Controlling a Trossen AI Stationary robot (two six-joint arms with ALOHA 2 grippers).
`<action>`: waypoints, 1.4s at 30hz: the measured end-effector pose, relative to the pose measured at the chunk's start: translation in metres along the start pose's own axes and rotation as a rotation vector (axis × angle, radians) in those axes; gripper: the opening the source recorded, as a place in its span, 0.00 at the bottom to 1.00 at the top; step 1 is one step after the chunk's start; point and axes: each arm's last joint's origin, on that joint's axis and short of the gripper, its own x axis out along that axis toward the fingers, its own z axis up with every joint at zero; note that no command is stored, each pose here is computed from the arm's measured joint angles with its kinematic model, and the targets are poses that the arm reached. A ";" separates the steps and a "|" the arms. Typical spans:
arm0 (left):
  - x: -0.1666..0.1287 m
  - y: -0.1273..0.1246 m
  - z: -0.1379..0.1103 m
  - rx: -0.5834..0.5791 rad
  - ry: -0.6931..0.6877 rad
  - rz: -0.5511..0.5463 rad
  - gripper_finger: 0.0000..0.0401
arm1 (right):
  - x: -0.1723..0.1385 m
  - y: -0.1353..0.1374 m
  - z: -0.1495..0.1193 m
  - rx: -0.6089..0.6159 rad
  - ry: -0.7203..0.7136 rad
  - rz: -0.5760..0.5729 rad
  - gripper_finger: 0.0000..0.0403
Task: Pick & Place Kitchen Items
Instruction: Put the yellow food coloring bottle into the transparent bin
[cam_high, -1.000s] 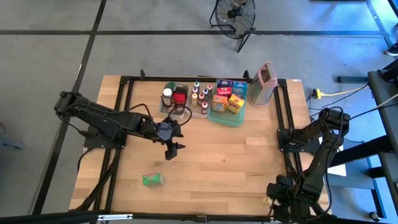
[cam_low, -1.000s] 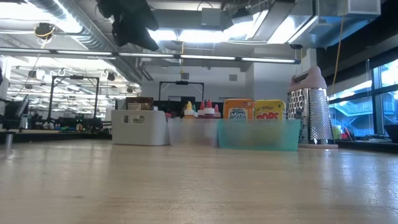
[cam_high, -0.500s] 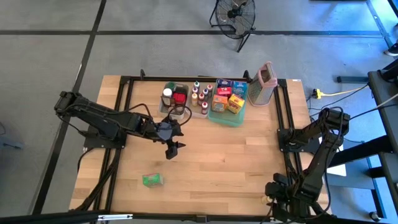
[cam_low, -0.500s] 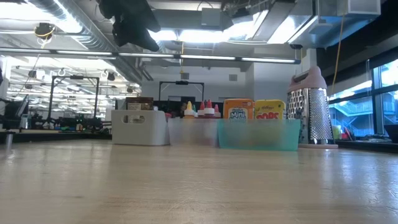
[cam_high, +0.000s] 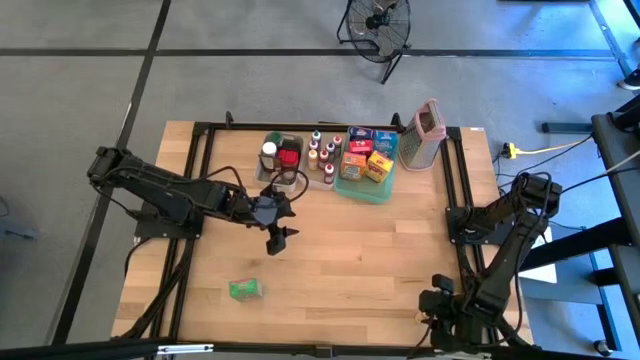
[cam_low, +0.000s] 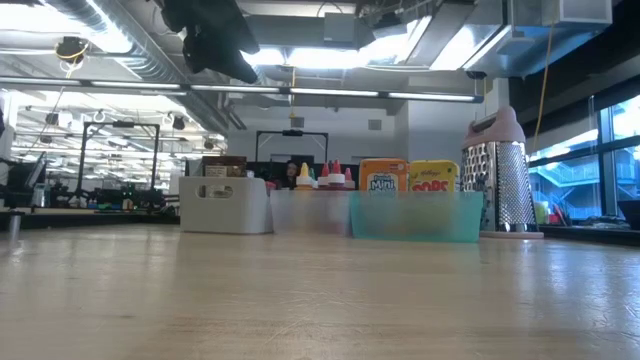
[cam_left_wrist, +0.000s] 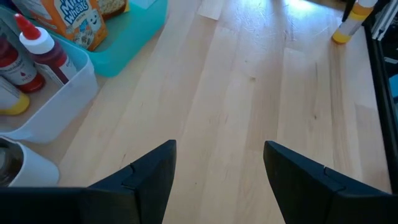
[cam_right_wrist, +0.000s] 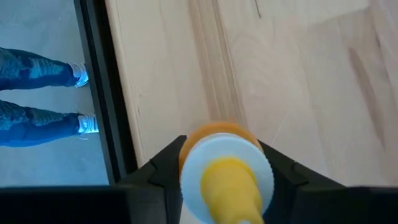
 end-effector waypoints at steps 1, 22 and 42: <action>0.000 0.000 0.000 0.000 0.000 0.000 0.59 | 0.000 0.000 0.001 -0.003 -0.001 0.000 0.35; -0.002 -0.006 -0.003 0.007 0.012 -0.033 0.59 | -0.006 0.009 0.058 -0.089 0.043 0.057 0.36; -0.043 -0.058 -0.033 0.060 0.084 -0.319 0.59 | -0.073 -0.047 0.251 -0.324 -0.202 0.039 0.36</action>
